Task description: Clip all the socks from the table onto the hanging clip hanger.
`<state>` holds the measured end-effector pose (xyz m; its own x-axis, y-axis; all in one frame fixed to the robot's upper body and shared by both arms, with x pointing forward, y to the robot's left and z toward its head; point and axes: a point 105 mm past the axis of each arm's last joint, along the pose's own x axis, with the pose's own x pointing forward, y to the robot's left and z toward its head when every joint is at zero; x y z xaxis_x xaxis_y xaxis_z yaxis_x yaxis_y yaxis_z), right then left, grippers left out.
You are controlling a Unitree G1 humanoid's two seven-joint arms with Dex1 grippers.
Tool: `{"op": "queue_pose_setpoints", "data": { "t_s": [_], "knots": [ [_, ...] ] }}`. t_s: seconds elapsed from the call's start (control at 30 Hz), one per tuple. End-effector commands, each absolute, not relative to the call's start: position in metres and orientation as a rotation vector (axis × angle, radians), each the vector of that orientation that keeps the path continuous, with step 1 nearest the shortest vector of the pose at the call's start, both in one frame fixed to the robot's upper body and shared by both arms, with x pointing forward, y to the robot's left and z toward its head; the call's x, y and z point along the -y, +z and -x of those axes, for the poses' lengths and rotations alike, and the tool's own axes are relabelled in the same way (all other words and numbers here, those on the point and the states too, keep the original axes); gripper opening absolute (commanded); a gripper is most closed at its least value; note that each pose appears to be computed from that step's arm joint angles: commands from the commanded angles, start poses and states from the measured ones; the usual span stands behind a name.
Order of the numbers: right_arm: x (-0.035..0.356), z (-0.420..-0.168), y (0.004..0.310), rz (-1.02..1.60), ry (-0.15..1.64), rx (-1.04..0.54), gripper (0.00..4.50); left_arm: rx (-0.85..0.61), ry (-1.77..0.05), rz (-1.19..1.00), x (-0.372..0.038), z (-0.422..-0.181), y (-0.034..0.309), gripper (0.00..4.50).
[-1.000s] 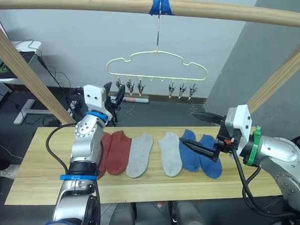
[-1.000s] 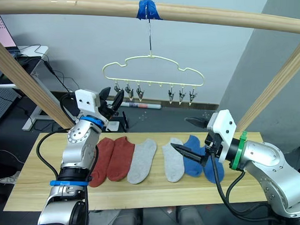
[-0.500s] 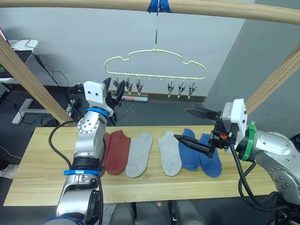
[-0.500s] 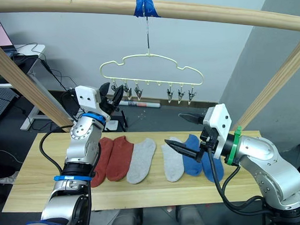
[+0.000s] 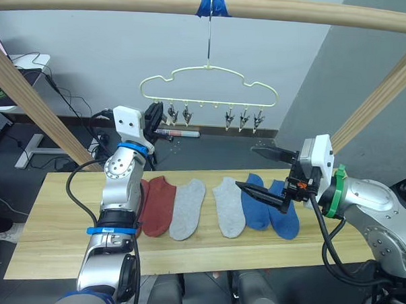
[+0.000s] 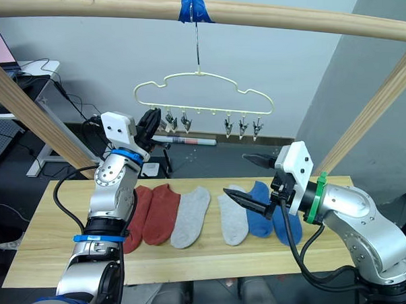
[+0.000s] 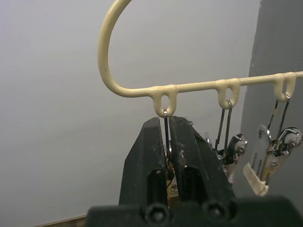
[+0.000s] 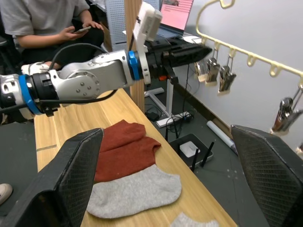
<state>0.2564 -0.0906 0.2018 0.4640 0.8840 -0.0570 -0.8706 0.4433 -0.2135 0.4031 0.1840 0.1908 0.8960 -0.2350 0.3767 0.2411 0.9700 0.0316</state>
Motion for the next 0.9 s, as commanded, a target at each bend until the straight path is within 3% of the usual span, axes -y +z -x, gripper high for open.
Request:
{"op": "queue_pose_setpoints", "data": {
  "t_s": [0.03, 0.13, 0.33, 0.67, 0.8, 0.9],
  "knots": [
    [0.122, -0.287, 0.168, 0.271, 0.827, -0.016, 4.50, 0.433, -0.251, -0.015, -0.185, -0.395, 0.205, 0.01],
    [0.155, -0.310, 0.128, 0.258, 0.599, -0.119, 4.50, 0.428, -0.266, -0.029, -0.184, -0.388, 0.207, 0.01],
    [0.186, -0.339, 0.068, 0.266, 0.358, -0.246, 4.50, 0.404, -0.308, -0.052, -0.182, -0.380, 0.210, 0.01],
    [0.205, -0.376, 0.012, 0.162, 0.236, -0.401, 4.50, 0.380, -0.362, -0.051, -0.182, -0.374, 0.221, 0.01],
    [0.202, -0.378, 0.006, 0.094, 0.233, -0.432, 3.67, 0.368, -0.378, -0.048, -0.182, -0.373, 0.222, 0.00],
    [0.198, -0.374, 0.003, 0.098, 0.251, -0.437, 2.53, 0.353, -0.400, -0.025, -0.181, -0.373, 0.223, 0.00]
  ]
}}
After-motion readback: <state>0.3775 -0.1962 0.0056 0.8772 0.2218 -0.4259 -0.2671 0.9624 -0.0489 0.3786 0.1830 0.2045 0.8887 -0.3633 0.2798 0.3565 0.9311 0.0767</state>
